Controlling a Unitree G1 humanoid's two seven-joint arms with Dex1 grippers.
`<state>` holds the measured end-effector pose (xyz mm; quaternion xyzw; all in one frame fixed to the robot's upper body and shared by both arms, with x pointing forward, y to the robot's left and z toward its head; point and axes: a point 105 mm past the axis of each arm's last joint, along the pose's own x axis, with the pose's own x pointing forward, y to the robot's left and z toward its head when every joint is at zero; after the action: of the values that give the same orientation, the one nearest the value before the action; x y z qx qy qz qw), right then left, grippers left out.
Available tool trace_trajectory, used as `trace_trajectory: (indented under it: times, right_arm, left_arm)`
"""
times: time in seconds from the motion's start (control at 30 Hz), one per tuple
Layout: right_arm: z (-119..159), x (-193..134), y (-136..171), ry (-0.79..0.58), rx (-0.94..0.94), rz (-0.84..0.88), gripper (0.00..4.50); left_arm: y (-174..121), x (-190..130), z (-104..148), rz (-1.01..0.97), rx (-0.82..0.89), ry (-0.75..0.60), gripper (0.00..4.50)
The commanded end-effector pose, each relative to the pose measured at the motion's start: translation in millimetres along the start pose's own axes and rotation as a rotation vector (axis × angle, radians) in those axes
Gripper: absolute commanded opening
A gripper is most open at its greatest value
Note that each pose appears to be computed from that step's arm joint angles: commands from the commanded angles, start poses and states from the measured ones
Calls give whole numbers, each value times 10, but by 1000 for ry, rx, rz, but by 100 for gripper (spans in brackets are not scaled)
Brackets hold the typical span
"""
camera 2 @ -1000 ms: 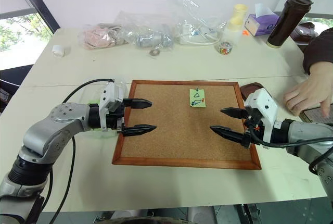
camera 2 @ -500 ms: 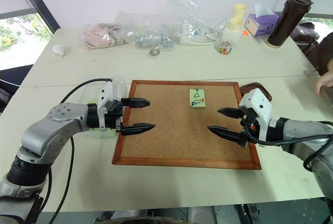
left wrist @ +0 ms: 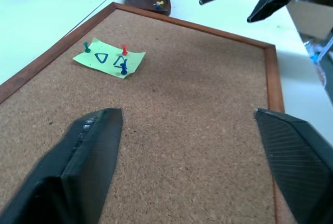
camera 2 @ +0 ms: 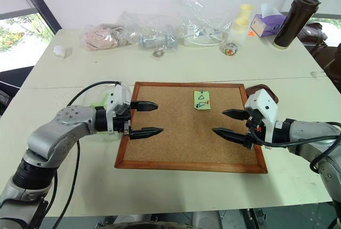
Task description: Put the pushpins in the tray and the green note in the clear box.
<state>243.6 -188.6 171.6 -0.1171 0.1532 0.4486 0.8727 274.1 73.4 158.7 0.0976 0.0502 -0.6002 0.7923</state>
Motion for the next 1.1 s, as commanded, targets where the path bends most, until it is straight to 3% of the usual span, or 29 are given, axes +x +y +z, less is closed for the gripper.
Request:
trace_trajectory:
  times: [0.03,0.2,0.3,0.67,0.97,1.1]
  right_arm:
    - [78,21,-28,-31,-34,-12,346]
    - [118,121,-99,-61,-34,-29,346]
    - [152,224,-266,-85,-21,-87,346]
    - [177,643,-780,-43,-19,-262,346]
    - [176,1024,-898,-3,-30,-266,346]
    - [183,1081,-905,-3,-44,-257,346]
  left_arm:
    - [-26,80,25,-4,52,-16,272]
    - [-62,227,-162,-23,61,16,14]
    - [-21,270,-405,-14,75,82,6]
    - [12,266,-769,33,104,177,6]
    - [26,321,-777,38,146,193,6]
    - [55,285,-667,44,154,171,6]
